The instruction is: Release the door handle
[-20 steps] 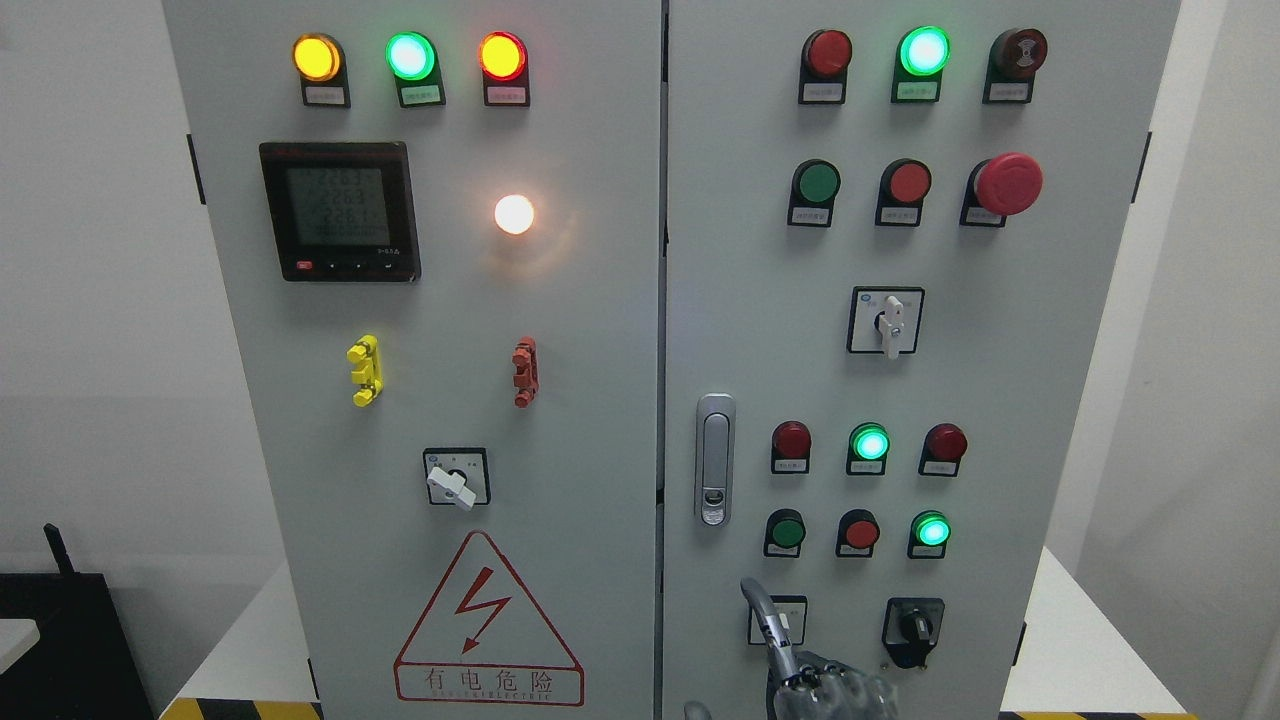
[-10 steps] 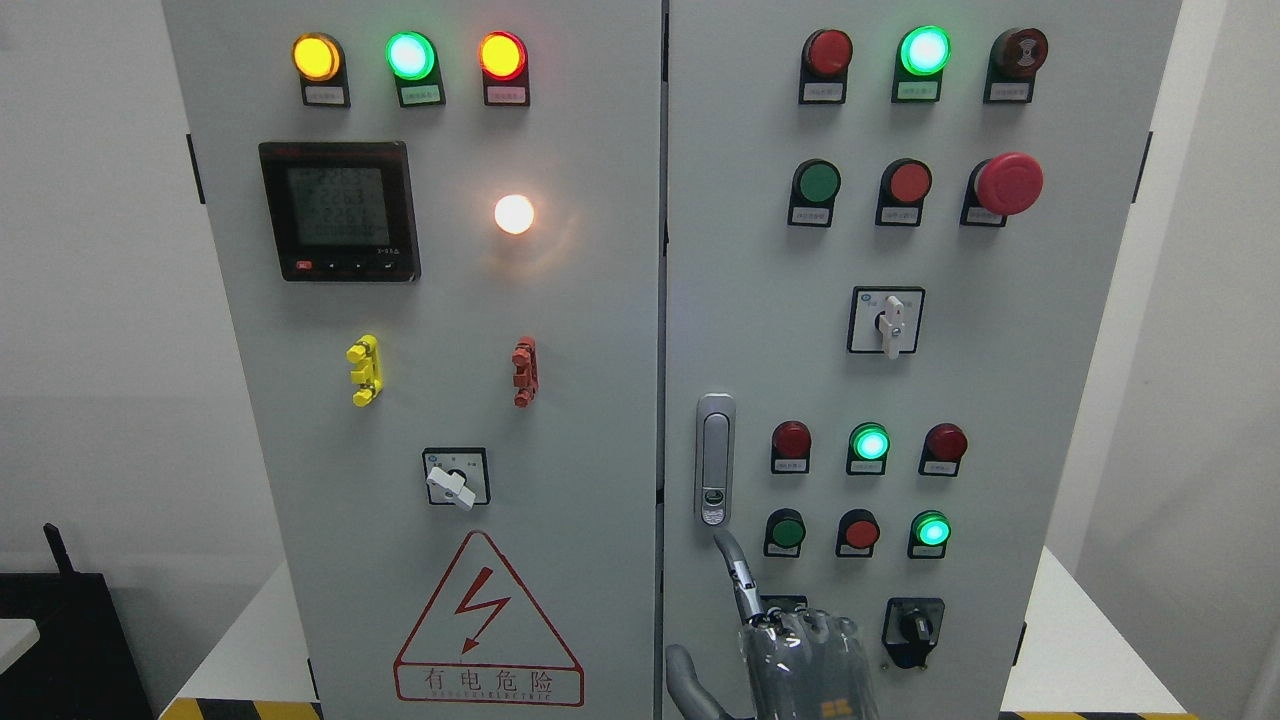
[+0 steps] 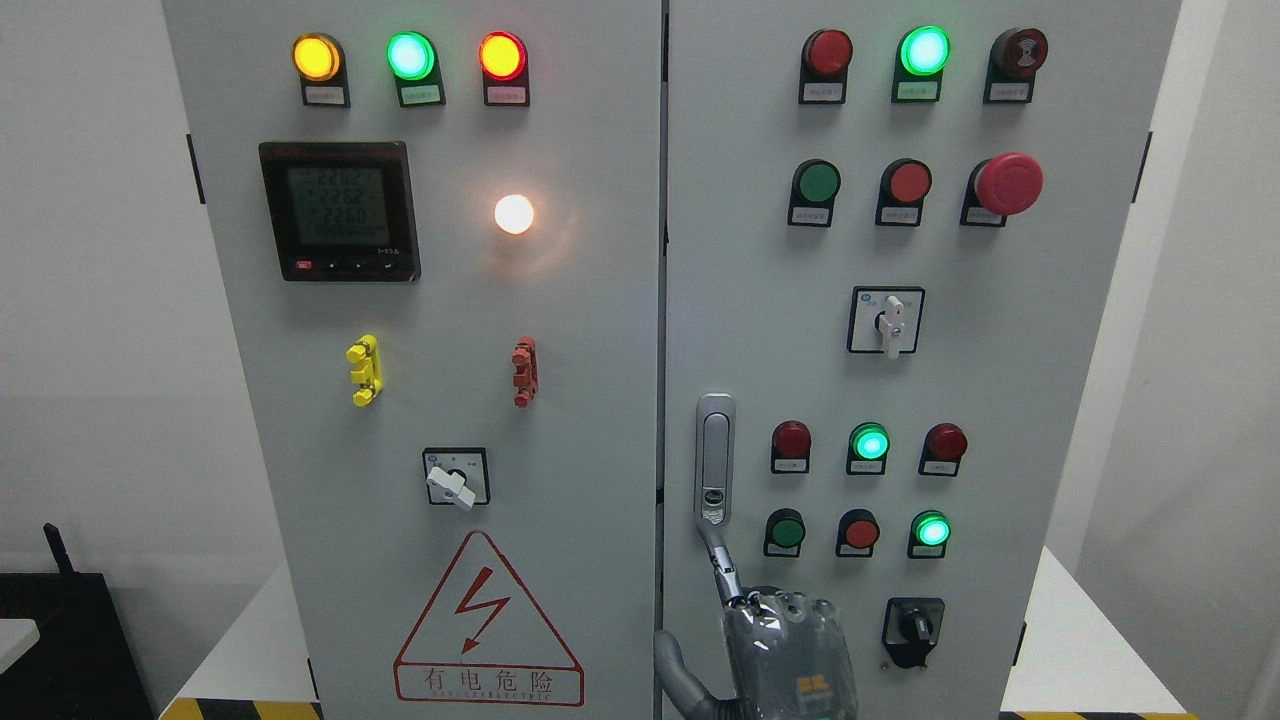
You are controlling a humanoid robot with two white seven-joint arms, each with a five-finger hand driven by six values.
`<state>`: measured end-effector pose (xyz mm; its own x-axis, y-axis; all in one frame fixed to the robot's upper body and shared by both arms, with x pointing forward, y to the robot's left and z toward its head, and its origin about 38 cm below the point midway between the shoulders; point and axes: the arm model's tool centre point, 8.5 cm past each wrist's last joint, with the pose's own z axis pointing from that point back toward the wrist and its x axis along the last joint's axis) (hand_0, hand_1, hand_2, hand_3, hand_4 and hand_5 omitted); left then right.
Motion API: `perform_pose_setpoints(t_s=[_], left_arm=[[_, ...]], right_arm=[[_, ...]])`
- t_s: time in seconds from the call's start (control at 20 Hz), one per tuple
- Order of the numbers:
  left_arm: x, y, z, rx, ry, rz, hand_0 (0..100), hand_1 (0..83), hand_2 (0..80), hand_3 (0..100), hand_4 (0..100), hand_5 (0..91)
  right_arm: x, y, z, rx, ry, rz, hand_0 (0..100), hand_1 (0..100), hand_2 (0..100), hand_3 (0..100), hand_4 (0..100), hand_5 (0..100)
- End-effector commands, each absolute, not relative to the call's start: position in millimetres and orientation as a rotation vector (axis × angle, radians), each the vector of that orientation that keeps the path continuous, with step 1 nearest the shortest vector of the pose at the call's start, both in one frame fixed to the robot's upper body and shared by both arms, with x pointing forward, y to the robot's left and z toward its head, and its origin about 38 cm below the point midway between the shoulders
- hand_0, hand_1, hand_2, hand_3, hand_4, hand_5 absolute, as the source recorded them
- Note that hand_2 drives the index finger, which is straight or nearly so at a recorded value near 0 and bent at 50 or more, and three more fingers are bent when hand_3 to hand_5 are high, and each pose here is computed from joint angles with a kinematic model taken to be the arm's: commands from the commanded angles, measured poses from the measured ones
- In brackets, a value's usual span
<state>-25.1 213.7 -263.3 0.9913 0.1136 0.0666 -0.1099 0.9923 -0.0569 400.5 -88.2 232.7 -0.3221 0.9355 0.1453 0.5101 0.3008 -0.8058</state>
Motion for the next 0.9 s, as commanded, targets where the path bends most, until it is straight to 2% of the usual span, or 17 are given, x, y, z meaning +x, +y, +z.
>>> perform_pose_setpoints(t_s=[0.0,0.85], left_arm=[[-19.8,213.4,-263.7,-0.056,-0.085,0.098,12,38.9,0.0,0,0,0.0],[-19.8,213.4,-263.7,-0.056,-0.085,0.1,12,38.9,0.0,0,0,0.0]], right_arm=[[407.7,-84.9,231.9,-1.29,-1.93,0.887,39,33,0,100,100,99],[410.7,-87.6,229.2,-1.287,-1.888,0.891,39,33,0,100,100,99]])
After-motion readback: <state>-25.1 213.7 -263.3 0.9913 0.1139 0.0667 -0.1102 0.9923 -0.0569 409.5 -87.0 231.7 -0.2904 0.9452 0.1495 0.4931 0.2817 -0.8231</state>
